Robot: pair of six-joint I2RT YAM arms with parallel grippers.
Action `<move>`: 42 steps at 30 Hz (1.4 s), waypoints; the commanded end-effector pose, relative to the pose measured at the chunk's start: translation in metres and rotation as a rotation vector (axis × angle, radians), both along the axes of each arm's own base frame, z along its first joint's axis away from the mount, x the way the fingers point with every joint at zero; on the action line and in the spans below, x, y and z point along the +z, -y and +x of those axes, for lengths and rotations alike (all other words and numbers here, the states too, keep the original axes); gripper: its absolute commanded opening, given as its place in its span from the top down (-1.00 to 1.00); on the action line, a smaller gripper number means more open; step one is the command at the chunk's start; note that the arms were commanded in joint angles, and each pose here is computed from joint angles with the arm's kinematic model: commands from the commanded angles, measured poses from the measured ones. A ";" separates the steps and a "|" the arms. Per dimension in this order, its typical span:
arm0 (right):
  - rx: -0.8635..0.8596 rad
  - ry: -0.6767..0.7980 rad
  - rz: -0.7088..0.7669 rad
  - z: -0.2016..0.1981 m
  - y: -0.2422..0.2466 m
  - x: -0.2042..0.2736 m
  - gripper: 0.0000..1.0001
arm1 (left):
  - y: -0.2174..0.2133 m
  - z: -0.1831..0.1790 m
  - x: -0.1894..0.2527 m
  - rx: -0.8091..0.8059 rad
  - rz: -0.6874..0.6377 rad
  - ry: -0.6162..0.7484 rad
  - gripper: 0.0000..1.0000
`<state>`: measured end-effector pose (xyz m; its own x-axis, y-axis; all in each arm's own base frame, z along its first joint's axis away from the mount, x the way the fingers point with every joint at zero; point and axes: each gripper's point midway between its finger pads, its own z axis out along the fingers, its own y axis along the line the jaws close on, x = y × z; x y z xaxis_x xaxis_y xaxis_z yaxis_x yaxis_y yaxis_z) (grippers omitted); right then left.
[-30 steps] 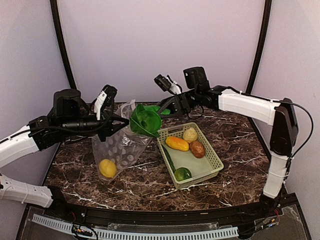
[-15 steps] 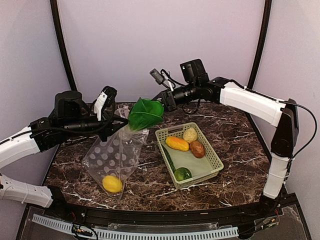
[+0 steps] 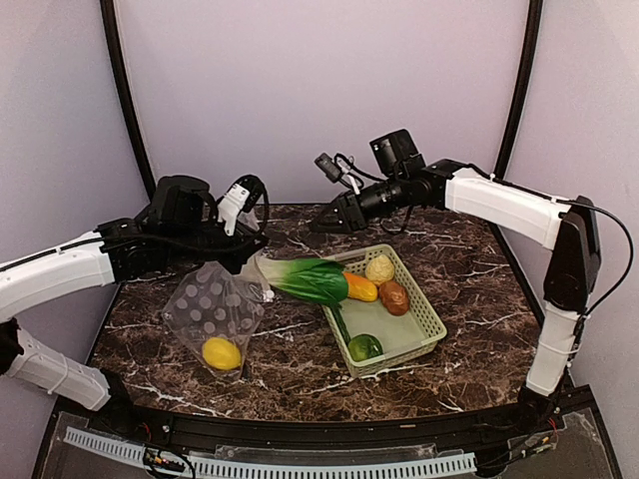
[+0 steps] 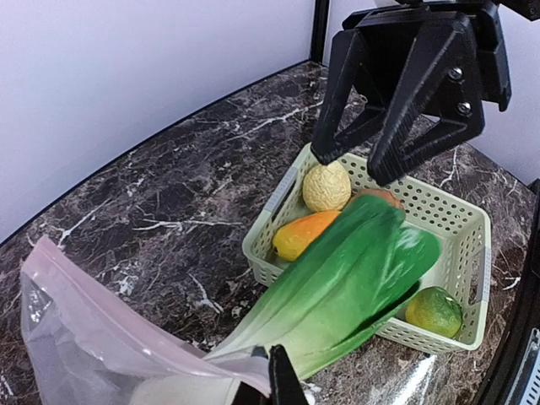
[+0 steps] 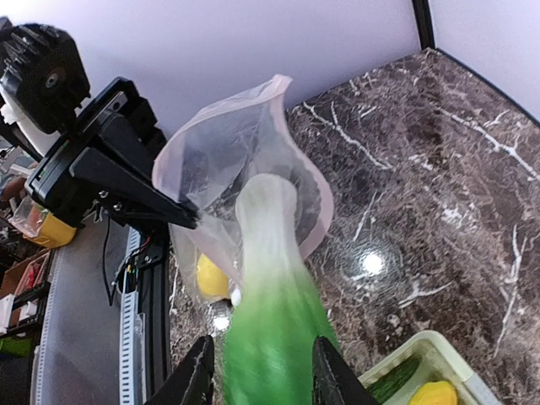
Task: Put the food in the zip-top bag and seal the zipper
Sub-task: Place the fake vegetable in the zipper food storage bag, then adjust the fake vegetable in the zipper food storage bag.
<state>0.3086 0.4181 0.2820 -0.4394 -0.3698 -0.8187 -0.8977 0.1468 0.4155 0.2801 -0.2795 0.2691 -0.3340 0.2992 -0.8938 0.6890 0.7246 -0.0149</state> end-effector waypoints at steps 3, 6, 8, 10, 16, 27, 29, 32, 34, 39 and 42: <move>-0.026 0.050 -0.036 -0.005 0.024 -0.001 0.27 | 0.044 0.000 -0.004 -0.169 -0.021 -0.069 0.99; -0.049 0.045 -0.025 0.005 0.054 0.002 0.16 | 0.059 0.009 -0.016 -0.205 0.016 -0.096 0.99; -0.042 0.112 -0.071 -0.002 0.066 -0.007 0.01 | 0.065 0.015 -0.024 -0.209 0.046 -0.117 0.99; -0.044 0.158 -0.122 -0.012 0.075 -0.023 -0.23 | 0.068 0.020 -0.032 -0.204 0.070 -0.133 0.99; -0.038 0.245 -0.243 -0.030 0.098 -0.085 -0.66 | 0.074 0.023 -0.042 -0.209 0.072 -0.161 0.98; -0.041 0.411 -0.493 -0.005 0.125 -0.168 -0.82 | 0.074 0.024 -0.056 -0.192 0.085 -0.201 0.99; -0.023 0.389 -0.511 -0.007 0.124 -0.180 -0.93 | 0.075 0.024 -0.055 -0.196 0.081 -0.200 0.99; -0.029 0.389 -0.540 -0.002 0.125 -0.194 -0.95 | 0.077 0.024 -0.055 -0.200 0.077 -0.199 0.99; -0.038 0.398 -0.560 0.003 0.125 -0.202 -0.94 | 0.078 0.025 -0.057 -0.202 0.080 -0.204 0.99; -0.015 0.443 -0.569 0.008 0.115 -0.212 -0.64 | 0.079 0.028 -0.062 -0.194 0.088 -0.208 0.98; 0.001 0.452 -0.538 0.010 0.107 -0.202 0.04 | 0.077 0.030 -0.062 -0.183 0.096 -0.205 0.98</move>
<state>0.3093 0.2985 0.0703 -0.1543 -0.7854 -0.5995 -0.9644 0.2516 -0.0814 0.3066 -0.3560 0.1979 -0.4392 0.4630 -0.7698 0.8033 0.5861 -0.1058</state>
